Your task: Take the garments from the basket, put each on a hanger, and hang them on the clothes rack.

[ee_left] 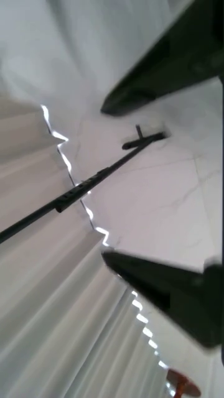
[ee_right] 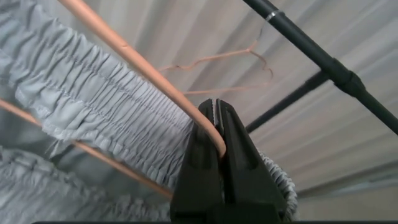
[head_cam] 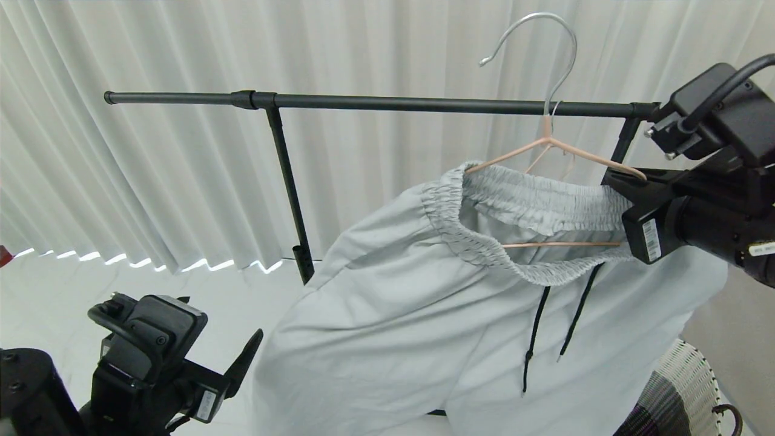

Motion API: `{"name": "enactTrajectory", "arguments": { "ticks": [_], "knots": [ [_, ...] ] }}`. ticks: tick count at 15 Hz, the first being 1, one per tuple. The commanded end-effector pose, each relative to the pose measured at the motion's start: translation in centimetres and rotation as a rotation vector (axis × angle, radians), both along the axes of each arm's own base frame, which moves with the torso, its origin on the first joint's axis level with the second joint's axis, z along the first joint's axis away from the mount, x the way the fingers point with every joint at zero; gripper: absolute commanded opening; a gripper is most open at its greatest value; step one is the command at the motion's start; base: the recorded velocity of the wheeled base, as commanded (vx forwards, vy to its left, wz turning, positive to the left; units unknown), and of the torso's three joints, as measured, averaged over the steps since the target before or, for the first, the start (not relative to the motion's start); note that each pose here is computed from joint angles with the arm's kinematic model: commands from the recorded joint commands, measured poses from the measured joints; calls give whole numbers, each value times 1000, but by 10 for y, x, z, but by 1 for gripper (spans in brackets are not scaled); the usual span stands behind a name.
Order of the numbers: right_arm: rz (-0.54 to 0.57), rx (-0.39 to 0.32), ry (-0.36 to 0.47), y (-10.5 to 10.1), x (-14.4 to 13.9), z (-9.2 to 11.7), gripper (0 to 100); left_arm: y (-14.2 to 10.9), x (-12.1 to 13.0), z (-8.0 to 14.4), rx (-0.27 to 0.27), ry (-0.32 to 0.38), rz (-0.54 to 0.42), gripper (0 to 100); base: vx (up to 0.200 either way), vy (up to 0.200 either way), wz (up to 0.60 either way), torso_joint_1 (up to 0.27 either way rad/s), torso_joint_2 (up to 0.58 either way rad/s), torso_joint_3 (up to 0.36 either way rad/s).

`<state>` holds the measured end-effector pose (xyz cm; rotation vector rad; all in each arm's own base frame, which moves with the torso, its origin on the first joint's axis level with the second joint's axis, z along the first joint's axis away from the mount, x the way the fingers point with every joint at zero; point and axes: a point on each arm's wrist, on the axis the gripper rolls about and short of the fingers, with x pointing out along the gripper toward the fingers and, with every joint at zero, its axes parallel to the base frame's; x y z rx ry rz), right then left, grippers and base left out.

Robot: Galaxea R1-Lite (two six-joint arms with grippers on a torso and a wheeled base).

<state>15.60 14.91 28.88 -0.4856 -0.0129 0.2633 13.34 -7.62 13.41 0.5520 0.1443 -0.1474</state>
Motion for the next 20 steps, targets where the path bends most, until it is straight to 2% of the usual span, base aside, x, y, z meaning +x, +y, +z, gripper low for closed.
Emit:
{"name": "enactTrajectory", "arguments": {
  "ticks": [1, 3, 6, 7, 9, 12, 20],
  "knots": [
    [-56, -16, 11, -1, 7, -3, 0, 3, -5, 6, 17, -39, -10, 100, 0, 0, 0, 0, 0, 0],
    [-188, -34, 24, -4, 21, -7, 0, 7, -11, 13, 43, -84, -30, 100, 0, 0, 0, 0, 0, 0],
    [-384, -51, 34, -9, 49, -10, 0, 11, -18, 14, 53, -106, -43, 100, 0, 0, 0, 0, 0, 0],
    [-415, -45, 32, -9, 54, -10, 0, 11, -18, 14, 53, -106, -44, 100, 0, 0, 0, 0, 0, 0],
    [-513, 11, 24, 0, 70, -7, 0, 11, -18, 14, 56, -104, -43, 100, 0, 0, 0, 0, 0, 0],
    [-524, 14, 22, 2, 71, -7, 0, 11, -18, 13, 58, -101, -42, 100, 0, 0, 0, 0, 0, 0],
    [-521, 18, 19, 2, 70, -5, 0, 11, -18, 12, 63, -93, -42, 100, 200, 0, 0, 0, 1, 3]
  ]
}}
